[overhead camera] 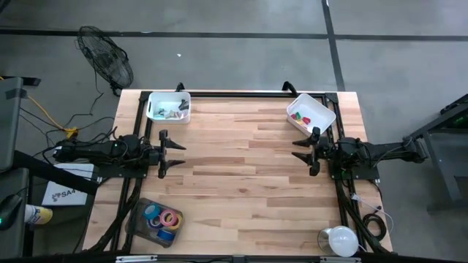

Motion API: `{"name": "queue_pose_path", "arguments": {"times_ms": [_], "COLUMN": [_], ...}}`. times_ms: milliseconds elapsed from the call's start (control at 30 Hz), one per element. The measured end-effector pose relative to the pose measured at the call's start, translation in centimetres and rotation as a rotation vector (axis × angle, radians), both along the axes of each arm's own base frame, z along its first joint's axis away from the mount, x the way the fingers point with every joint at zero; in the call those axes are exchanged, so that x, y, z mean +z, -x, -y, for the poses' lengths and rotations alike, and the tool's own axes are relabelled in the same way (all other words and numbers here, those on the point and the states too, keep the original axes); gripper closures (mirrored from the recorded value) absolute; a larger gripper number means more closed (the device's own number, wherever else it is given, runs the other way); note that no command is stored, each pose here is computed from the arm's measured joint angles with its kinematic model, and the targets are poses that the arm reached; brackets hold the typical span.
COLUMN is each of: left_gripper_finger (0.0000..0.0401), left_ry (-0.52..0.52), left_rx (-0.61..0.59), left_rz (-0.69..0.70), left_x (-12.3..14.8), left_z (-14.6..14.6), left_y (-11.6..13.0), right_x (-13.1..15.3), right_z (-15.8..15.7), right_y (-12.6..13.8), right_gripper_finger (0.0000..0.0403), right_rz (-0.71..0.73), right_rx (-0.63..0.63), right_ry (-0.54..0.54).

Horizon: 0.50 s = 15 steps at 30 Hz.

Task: Pick and place Stapler, Stapler remover, tape
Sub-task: Return to Home Position

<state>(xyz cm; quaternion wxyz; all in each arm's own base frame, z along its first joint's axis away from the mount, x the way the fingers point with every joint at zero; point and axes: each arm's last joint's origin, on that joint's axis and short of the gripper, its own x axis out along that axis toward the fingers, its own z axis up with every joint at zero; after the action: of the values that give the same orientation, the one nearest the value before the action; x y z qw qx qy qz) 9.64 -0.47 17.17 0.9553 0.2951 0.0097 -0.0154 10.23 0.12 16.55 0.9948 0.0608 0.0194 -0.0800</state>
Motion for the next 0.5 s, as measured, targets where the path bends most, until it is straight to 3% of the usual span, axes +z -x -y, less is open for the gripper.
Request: {"name": "queue_pose_path", "arguments": {"times_ms": [500], "left_gripper_finger": [0.0162], "left_ry": [0.001], "left_rx": [-0.045], "left_rz": [-0.003], "left_x": [-0.08], "left_z": [0.27], "left_y": [0.00], "right_x": [-0.03], "right_z": [0.00], "right_y": [0.00], "right_gripper_finger": [0.0201], "right_rz": [-0.001], "right_rx": [0.000], "right_ry": [0.000]}}
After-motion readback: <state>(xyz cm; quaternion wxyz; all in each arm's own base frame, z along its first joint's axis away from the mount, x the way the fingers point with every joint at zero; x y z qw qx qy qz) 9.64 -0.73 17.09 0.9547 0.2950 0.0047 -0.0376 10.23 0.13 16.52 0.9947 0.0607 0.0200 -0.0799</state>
